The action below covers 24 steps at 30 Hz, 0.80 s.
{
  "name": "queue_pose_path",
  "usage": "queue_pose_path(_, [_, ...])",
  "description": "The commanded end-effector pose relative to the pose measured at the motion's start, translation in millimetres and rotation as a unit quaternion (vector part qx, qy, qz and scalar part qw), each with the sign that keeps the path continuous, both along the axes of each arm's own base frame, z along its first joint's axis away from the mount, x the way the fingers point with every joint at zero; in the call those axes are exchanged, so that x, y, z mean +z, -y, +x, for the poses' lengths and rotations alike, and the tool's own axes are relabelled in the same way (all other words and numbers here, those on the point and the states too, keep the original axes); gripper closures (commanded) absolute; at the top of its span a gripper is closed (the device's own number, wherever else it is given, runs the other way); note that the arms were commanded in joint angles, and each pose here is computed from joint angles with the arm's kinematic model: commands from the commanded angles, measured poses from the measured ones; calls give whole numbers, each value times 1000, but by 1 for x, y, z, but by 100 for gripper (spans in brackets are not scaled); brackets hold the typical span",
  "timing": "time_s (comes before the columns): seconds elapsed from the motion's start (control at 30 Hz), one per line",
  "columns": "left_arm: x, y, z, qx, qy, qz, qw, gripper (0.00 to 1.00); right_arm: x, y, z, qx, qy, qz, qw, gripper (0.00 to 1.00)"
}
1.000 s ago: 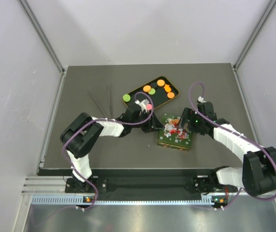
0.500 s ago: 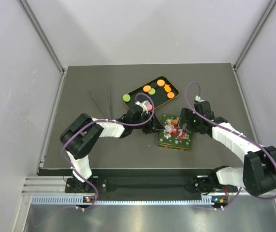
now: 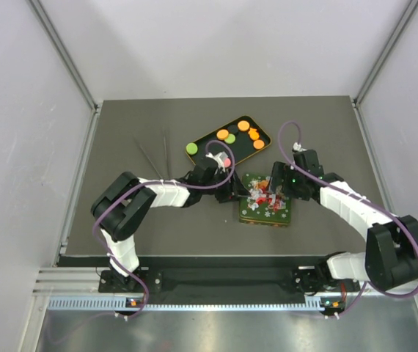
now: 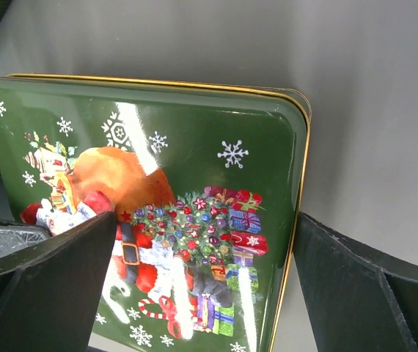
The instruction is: Pack the cookies
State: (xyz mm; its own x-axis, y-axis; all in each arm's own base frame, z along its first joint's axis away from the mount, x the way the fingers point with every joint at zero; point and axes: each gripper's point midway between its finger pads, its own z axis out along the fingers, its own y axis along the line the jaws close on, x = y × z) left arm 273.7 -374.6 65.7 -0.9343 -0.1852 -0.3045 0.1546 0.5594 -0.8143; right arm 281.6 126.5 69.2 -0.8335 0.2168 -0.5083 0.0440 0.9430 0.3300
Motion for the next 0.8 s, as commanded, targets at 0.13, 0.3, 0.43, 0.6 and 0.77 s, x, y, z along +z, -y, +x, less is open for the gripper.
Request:
queue_pose_path(0.13, [23,8,7,-20,30,12,999,29,26,-10,16,34,34,40,998,0])
queue_pose_path(0.3, [31,9,17,-25,46,21,998,24,24,-7,22,39,30,36,998,0])
queue_pose_path(0.43, [30,4,27,-18,47,28,998,24,21,-4,27,35,27,29,999,0])
queue_pose_path(0.6, [22,-4,39,-9,43,43,998,24,16,1,30,29,23,24,999,0])
queue_pose_path(0.77, [4,-10,52,7,32,57,998,25,8,2,32,25,19,22,999,0])
